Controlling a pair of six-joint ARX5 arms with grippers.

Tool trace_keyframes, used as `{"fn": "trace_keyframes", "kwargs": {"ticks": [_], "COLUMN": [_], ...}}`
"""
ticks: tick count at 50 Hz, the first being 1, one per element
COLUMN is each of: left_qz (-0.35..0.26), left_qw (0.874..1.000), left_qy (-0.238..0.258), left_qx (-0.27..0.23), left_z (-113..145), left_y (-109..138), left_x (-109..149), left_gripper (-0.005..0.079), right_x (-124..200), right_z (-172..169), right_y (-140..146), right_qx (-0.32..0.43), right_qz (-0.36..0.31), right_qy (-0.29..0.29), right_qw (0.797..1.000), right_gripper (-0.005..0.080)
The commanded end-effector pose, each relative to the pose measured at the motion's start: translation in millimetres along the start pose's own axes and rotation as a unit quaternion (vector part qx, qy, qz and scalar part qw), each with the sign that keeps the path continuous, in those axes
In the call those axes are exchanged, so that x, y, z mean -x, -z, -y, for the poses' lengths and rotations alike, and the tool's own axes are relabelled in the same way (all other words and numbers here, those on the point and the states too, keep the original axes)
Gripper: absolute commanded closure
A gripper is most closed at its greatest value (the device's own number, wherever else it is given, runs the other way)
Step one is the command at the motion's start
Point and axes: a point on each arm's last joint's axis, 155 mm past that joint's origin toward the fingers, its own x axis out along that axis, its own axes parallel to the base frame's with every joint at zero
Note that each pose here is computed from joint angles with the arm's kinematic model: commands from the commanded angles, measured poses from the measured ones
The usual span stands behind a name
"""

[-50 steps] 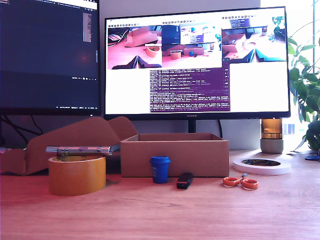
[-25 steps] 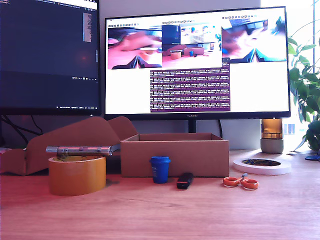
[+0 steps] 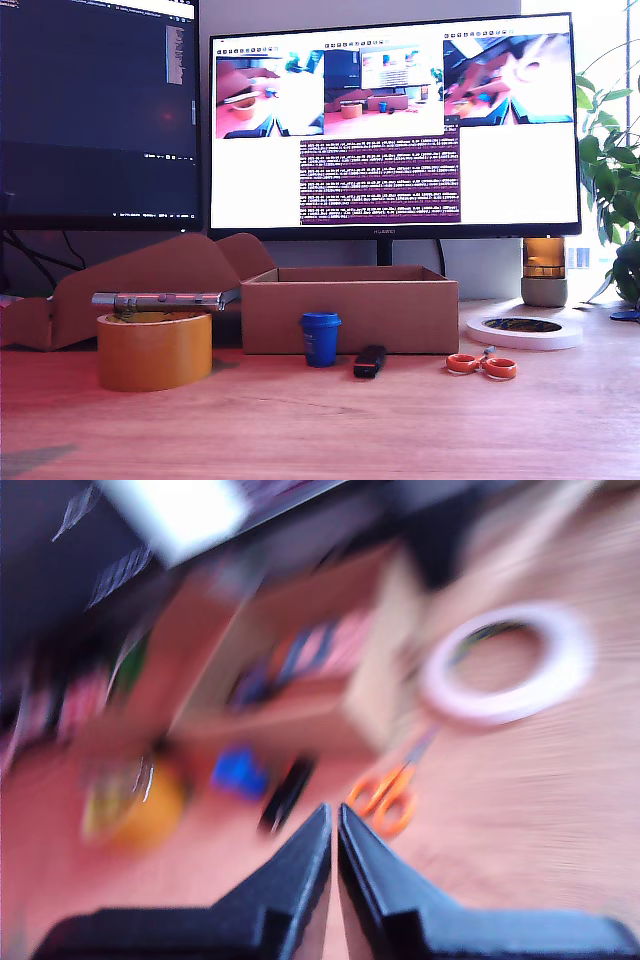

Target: Pick up the scissors and place it inside the cardboard box

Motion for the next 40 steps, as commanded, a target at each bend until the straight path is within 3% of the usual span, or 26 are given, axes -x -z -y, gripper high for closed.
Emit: {"fn": "trace_keyframes", "kwargs": {"ticks": [1, 9, 17, 22, 40], "left_qz": [-0.006, -0.006, -0.006, -0.006, -0.007], "left_qw": [1.000, 1.000, 1.000, 1.000, 1.000], "left_qy": [0.001, 0.001, 0.001, 0.001, 0.001], "left_qx": [-0.002, -0.002, -0.002, -0.002, -0.005], "left_z": [-1, -1, -1, -1, -1], "left_y": [8, 8, 8, 8, 8], "left_x": [-3, -3, -3, -3, -3], "left_gripper": [0.0764, 0.0764, 0.0764, 0.0764, 0.0764], "right_x": [-4, -15, -27, -38, -79], "right_z": [-6, -5, -3, -3, 6], "right_y": [2, 1, -16, -26, -30], "right_qx": [0.063, 0.203, 0.422, 0.533, 0.644], "right_qz": [-0.026, -0.095, -0.121, -0.123, -0.201], "right_qy": [-0.014, -0.020, -0.044, -0.068, -0.132], "right_qw": [0.998, 0.974, 0.898, 0.834, 0.726], "right_gripper": [0.0764, 0.0764, 0.0764, 0.0764, 0.0764]}}
